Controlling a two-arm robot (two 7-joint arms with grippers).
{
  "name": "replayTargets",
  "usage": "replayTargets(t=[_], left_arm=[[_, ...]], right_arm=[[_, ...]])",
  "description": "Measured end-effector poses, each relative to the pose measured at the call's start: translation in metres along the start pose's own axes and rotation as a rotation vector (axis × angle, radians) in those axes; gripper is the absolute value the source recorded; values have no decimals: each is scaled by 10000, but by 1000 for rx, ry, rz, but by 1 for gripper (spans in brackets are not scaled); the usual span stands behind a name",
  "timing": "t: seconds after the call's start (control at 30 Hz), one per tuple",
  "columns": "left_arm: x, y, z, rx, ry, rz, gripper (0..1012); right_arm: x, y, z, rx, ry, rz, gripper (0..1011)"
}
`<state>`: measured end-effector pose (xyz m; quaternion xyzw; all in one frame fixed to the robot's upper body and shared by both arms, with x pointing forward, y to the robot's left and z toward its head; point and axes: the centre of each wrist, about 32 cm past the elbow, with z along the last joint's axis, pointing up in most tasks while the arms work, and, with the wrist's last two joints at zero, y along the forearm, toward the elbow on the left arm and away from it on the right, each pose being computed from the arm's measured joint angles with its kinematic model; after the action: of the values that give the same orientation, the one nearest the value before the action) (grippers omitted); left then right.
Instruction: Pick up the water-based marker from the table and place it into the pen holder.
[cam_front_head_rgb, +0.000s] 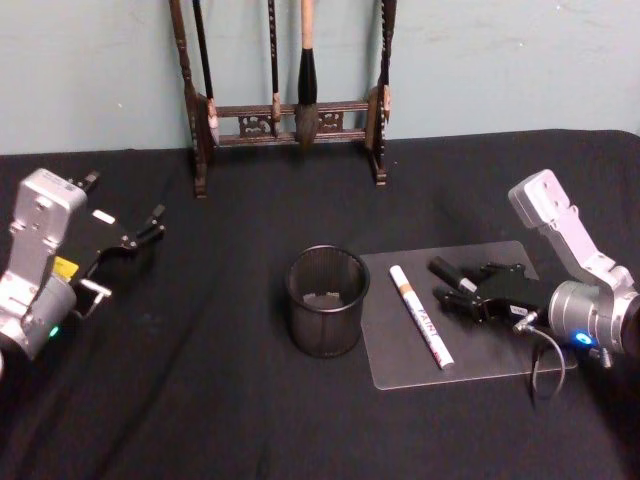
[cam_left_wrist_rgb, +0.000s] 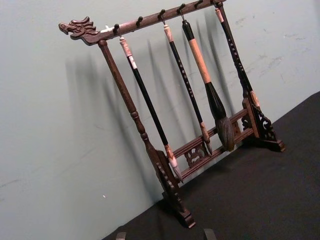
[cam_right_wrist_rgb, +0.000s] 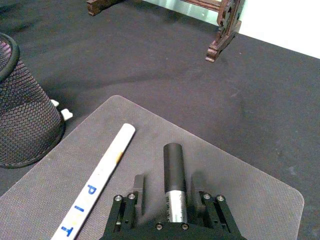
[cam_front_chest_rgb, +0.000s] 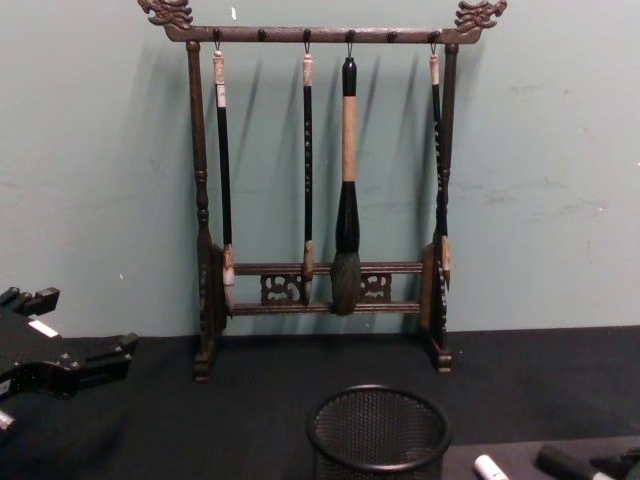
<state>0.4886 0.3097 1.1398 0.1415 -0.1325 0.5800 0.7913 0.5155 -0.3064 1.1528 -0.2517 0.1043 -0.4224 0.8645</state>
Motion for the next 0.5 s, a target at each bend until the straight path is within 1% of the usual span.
replayTargets(t=[0.5], left_arm=[[0, 0, 0, 0, 0, 0, 1001]], right_arm=[[0, 0, 0, 0, 0, 0, 483]])
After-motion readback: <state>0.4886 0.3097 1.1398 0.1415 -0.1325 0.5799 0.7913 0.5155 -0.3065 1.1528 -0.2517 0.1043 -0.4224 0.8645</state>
